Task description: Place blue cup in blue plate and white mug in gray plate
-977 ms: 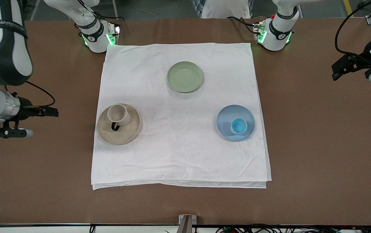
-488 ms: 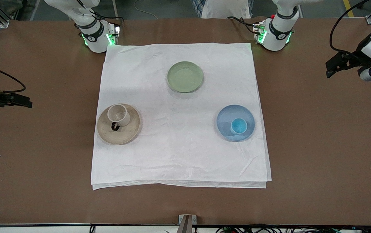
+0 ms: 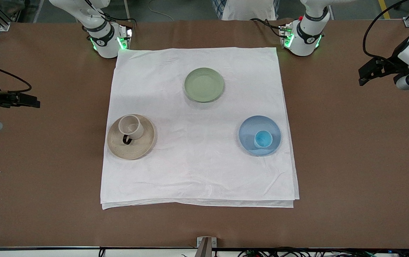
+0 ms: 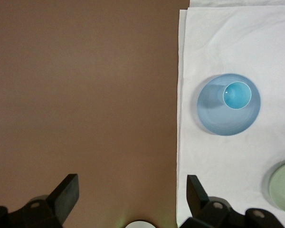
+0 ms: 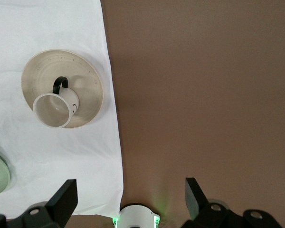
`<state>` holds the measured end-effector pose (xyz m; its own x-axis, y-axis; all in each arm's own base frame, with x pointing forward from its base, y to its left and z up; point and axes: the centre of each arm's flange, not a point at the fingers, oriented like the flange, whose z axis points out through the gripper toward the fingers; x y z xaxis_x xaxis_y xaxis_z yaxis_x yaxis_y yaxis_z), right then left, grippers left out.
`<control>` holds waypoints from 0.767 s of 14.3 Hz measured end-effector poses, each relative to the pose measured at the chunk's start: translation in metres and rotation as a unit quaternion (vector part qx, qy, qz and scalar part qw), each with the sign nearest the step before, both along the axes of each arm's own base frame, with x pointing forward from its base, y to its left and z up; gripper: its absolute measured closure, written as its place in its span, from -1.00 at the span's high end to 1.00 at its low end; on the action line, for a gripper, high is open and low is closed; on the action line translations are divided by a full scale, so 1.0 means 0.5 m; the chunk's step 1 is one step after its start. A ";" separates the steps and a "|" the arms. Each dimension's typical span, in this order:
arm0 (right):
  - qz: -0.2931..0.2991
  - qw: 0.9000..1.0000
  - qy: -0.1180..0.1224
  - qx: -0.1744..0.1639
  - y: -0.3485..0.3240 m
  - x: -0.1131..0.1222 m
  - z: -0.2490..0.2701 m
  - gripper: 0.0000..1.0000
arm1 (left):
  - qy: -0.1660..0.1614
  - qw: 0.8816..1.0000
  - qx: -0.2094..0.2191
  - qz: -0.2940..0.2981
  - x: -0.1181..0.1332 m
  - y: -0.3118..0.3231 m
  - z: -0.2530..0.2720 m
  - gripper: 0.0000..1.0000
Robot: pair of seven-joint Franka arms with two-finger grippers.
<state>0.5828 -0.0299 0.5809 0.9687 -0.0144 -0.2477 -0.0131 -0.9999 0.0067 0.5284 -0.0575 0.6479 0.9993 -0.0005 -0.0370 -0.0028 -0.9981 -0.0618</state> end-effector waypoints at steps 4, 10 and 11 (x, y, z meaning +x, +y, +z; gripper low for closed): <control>0.007 0.999 -0.042 0.001 0.013 -0.083 0.029 1.00 | -0.001 1.000 0.000 0.000 0.000 0.001 0.000 1.00; 0.016 0.997 -0.071 0.001 0.034 -0.165 0.080 1.00 | -0.001 1.000 0.000 -0.003 0.001 0.002 0.000 1.00; 0.015 0.997 -0.077 0.001 0.031 -0.175 0.095 1.00 | -0.002 1.000 0.000 -0.003 0.001 0.002 0.001 1.00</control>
<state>0.4952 -0.0144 0.6284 0.9952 0.0161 -0.0964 0.0166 -0.9999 0.0045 0.5289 -0.0567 0.6485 0.9994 -0.0074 -0.0333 -0.0094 -0.9981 -0.0610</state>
